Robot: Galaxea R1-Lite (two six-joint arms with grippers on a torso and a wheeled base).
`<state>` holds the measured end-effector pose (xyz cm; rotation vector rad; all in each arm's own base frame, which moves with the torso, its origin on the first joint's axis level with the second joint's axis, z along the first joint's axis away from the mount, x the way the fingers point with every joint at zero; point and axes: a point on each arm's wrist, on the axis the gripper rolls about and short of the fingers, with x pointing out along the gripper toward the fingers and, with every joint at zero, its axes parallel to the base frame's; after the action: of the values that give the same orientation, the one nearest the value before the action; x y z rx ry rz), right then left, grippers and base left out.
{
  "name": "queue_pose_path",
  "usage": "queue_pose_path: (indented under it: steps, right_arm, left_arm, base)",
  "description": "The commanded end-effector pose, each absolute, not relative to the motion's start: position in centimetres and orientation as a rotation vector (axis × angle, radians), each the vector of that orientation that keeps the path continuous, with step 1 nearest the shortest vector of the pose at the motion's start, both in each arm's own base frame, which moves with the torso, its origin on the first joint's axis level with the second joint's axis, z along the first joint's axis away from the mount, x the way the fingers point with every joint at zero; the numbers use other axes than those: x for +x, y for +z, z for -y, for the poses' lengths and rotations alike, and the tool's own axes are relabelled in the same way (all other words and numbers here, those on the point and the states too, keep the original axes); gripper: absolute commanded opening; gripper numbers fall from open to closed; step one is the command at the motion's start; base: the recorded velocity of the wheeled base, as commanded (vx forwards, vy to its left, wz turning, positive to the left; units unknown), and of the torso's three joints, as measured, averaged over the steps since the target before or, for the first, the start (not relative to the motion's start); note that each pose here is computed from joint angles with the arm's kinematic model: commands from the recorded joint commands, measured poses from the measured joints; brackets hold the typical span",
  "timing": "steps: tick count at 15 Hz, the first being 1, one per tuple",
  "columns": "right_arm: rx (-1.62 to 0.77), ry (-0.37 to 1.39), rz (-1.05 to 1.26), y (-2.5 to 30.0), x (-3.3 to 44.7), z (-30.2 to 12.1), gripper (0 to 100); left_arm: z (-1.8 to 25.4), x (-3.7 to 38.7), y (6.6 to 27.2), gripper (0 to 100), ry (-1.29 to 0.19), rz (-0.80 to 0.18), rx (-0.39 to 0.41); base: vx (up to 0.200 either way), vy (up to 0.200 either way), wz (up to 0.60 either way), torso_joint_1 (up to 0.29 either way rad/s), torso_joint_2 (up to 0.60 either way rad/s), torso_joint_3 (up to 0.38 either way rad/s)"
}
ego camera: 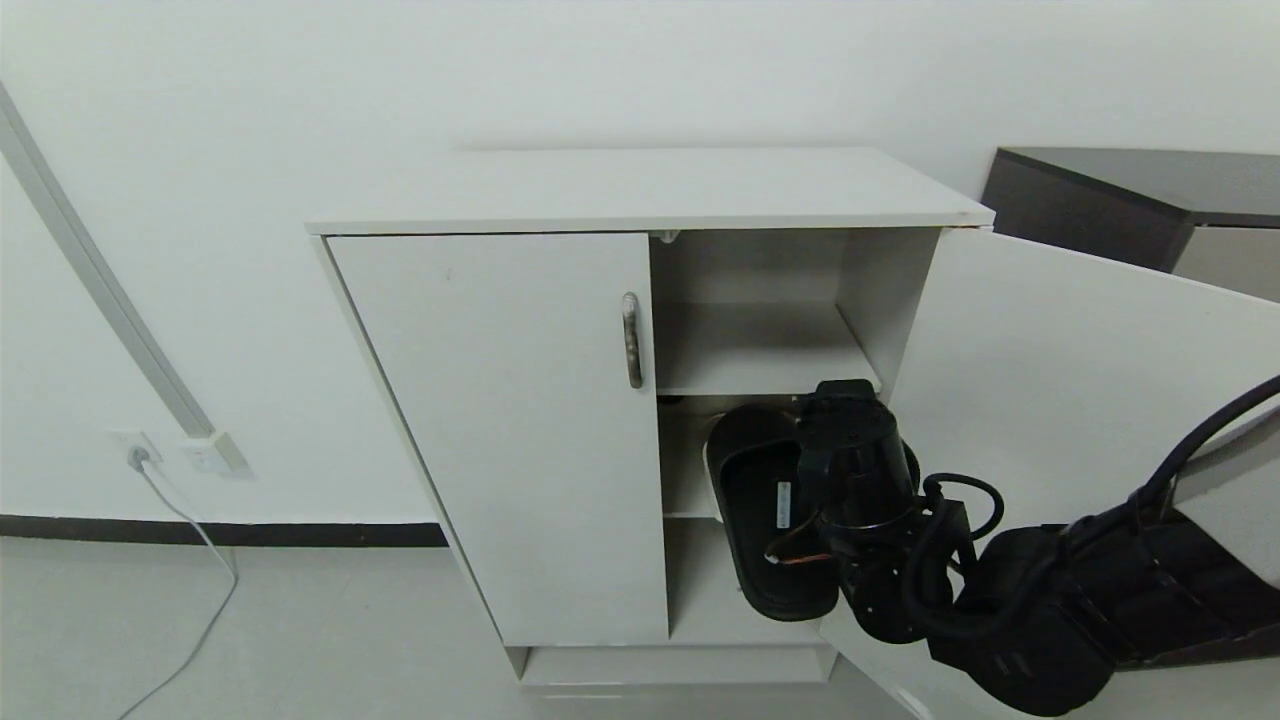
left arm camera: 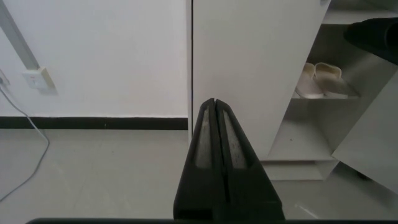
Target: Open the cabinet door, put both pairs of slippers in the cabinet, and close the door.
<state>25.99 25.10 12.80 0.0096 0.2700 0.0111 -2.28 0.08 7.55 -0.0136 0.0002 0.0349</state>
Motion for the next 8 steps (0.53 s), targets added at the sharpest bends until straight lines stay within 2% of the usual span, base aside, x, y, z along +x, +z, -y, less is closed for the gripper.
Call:
queue_pose_path:
  steps: [1,8]
  right_arm:
    - [0.016,0.012,-0.262,13.11,25.99,-25.12,0]
    - [0.009,-0.002,-0.239,13.87,25.88,-25.04,0]
  left_arm:
    - [-0.08,-2.28,7.55,0,0.035,0.0,-0.014]
    - [-0.08,-2.28,7.56,0,0.035,0.002,-0.012]
  base:
    - [0.0,0.0,0.0,0.0,0.0,0.0]
    - [0.0,0.0,0.0,0.0,0.0,0.0]
